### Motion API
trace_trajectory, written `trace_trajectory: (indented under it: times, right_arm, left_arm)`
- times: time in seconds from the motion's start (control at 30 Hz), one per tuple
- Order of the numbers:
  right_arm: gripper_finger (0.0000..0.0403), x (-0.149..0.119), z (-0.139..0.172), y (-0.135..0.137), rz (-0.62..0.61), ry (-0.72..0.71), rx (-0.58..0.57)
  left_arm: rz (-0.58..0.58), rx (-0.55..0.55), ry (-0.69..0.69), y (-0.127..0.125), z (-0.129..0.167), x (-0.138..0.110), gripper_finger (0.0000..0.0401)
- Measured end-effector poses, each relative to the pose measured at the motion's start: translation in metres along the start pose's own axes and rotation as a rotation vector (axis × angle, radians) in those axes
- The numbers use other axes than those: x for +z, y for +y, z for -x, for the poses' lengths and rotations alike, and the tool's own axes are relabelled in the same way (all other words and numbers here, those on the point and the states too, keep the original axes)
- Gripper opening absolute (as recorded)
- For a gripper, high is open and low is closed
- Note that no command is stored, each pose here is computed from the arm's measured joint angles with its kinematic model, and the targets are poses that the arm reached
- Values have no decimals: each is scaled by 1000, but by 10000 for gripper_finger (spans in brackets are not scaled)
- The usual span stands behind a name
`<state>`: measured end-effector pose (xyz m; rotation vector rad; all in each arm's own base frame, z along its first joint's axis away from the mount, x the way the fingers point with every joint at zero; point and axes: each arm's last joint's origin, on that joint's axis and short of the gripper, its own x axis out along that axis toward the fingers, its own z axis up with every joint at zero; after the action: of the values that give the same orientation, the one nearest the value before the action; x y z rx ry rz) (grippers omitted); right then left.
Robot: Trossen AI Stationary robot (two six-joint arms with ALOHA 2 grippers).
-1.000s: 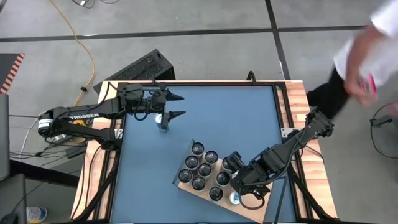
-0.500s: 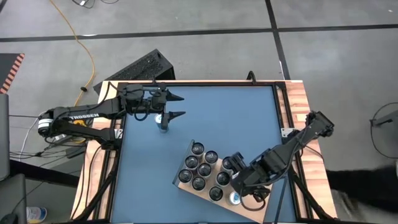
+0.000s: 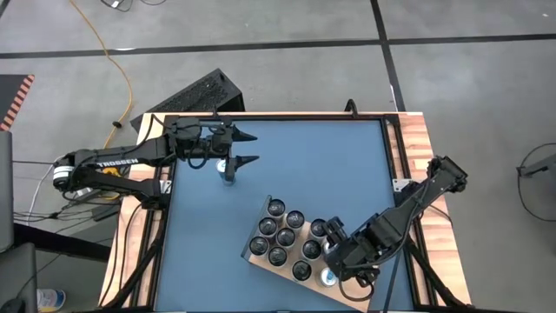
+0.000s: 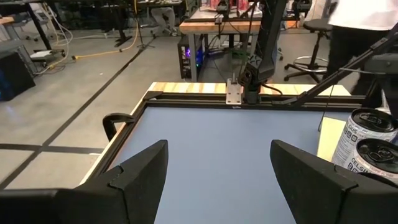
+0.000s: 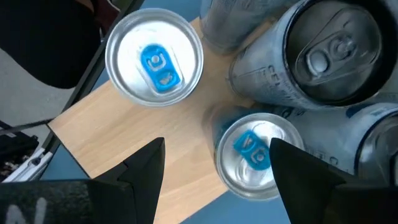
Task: Place canned beverage on shelf
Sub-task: Put the right blue soda can aligned with the other blue soda can on the shelf
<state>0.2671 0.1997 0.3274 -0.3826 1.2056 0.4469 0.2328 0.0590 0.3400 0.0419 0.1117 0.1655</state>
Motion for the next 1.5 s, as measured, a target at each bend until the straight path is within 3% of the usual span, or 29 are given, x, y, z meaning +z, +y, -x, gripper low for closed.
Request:
trace_trajectory:
  times: [0.97, 1.2, 1.5]
  right_arm:
    - [270, 1, 0, 7, -90, -12, 12]
    - [270, -2, 2, 3, -175, -5, -25]
    - [270, -10, 5, -3, -169, 60, -63]
  left_arm:
    - [5, 0, 0, 0, 0, 0, 270]
    - [5, 0, 0, 0, 0, 0, 270]
    - [9, 0, -5, 0, 0, 0, 270]
